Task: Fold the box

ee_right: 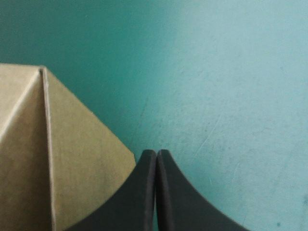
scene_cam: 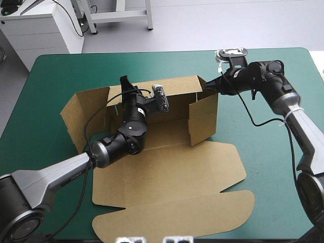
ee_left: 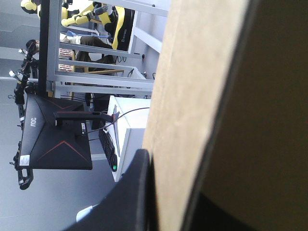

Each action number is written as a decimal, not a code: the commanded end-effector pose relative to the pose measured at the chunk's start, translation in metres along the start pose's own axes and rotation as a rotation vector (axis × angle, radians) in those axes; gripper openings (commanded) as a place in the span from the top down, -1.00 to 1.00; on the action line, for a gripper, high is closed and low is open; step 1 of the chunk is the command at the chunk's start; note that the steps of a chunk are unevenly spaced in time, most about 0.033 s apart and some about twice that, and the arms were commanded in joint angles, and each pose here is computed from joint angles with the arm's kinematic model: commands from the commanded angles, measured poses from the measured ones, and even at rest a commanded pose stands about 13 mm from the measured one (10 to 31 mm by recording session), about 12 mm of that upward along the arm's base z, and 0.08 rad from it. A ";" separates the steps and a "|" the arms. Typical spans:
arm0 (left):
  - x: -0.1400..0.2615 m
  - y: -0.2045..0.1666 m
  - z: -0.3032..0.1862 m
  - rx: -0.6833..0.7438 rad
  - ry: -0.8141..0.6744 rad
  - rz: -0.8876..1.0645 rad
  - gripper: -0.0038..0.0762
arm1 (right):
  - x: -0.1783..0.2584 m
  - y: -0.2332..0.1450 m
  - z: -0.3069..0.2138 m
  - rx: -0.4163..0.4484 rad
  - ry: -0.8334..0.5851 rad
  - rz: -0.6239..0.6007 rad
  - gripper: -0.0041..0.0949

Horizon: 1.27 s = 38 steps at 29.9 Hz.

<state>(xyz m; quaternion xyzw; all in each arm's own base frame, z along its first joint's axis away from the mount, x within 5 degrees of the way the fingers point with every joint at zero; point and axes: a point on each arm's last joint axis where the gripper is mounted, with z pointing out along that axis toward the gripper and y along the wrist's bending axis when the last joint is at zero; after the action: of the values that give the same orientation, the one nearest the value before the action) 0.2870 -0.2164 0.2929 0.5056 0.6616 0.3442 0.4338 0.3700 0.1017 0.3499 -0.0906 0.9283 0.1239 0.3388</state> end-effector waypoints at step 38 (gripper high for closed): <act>-0.011 0.012 -0.015 0.008 -0.116 -0.074 0.92 | 0.093 0.032 -0.009 -0.202 -0.366 -0.421 -0.34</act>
<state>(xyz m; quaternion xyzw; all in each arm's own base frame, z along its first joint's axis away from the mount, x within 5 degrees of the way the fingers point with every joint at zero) 0.2864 -0.2179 0.2922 0.5094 0.6601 0.3387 0.4360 0.2844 0.1164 0.2853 -0.3013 0.8104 0.1694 0.4731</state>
